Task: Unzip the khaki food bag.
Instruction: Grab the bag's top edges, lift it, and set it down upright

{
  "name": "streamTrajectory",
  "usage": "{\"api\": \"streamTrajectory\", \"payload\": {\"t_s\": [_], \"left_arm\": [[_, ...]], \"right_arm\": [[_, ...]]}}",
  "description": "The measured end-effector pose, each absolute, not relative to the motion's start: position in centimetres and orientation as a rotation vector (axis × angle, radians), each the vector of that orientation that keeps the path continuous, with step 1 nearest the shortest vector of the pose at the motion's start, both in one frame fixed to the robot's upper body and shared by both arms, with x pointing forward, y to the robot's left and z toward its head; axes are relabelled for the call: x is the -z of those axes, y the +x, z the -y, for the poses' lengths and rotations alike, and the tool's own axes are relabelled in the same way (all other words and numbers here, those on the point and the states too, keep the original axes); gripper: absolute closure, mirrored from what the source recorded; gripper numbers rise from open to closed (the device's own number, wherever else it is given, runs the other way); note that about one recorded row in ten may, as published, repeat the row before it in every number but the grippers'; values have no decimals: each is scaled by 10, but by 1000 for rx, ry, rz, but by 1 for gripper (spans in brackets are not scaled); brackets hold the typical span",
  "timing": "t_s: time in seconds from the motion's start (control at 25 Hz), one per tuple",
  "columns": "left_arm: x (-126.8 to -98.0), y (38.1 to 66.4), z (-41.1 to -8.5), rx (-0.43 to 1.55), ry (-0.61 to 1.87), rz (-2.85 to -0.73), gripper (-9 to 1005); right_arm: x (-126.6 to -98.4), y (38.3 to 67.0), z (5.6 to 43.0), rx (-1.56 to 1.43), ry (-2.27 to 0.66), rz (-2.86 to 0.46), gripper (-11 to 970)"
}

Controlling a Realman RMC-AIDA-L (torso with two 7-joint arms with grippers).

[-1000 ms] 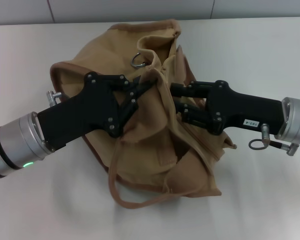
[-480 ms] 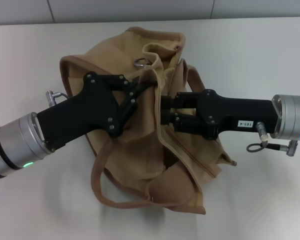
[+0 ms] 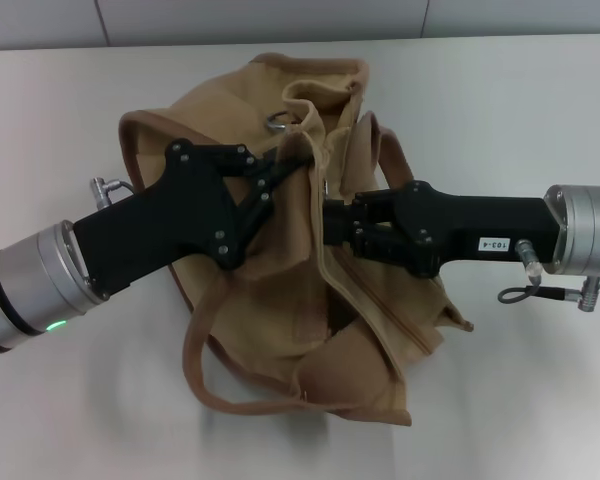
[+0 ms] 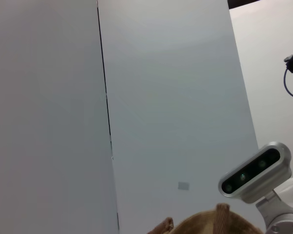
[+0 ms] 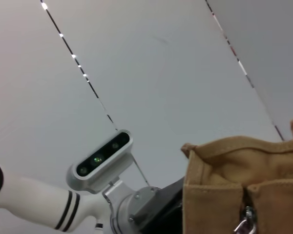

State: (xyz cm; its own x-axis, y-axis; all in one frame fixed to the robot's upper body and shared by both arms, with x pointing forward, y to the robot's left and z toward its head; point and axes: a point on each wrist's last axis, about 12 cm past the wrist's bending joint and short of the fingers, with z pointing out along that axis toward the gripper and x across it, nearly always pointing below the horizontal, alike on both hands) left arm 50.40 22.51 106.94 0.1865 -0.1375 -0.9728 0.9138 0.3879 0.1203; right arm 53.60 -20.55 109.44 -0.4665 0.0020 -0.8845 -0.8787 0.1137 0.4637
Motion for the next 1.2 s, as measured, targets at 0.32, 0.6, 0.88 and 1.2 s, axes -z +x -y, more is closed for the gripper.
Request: {"api": "streamTrajectory", "payload": {"t_s": [0.32,0.6,0.88,1.2], "left_arm": [[-1070,505,-226,885,869,-1127,934],[-1071,506,-225,883,870,-1127,932],[-1071,505,-226,883,870,-1125,931],[-1072,504,-232,846,848,-1100,929]], "right_arm": [[-1097,538,204,-1463,-872,-1629,716],[-1097,539,205,-1461,-861,-1626,766],[-1099,541,205,-1455,-852,-1618,879],[-1098,540,210,-1431,-836,-1628,955]]}}
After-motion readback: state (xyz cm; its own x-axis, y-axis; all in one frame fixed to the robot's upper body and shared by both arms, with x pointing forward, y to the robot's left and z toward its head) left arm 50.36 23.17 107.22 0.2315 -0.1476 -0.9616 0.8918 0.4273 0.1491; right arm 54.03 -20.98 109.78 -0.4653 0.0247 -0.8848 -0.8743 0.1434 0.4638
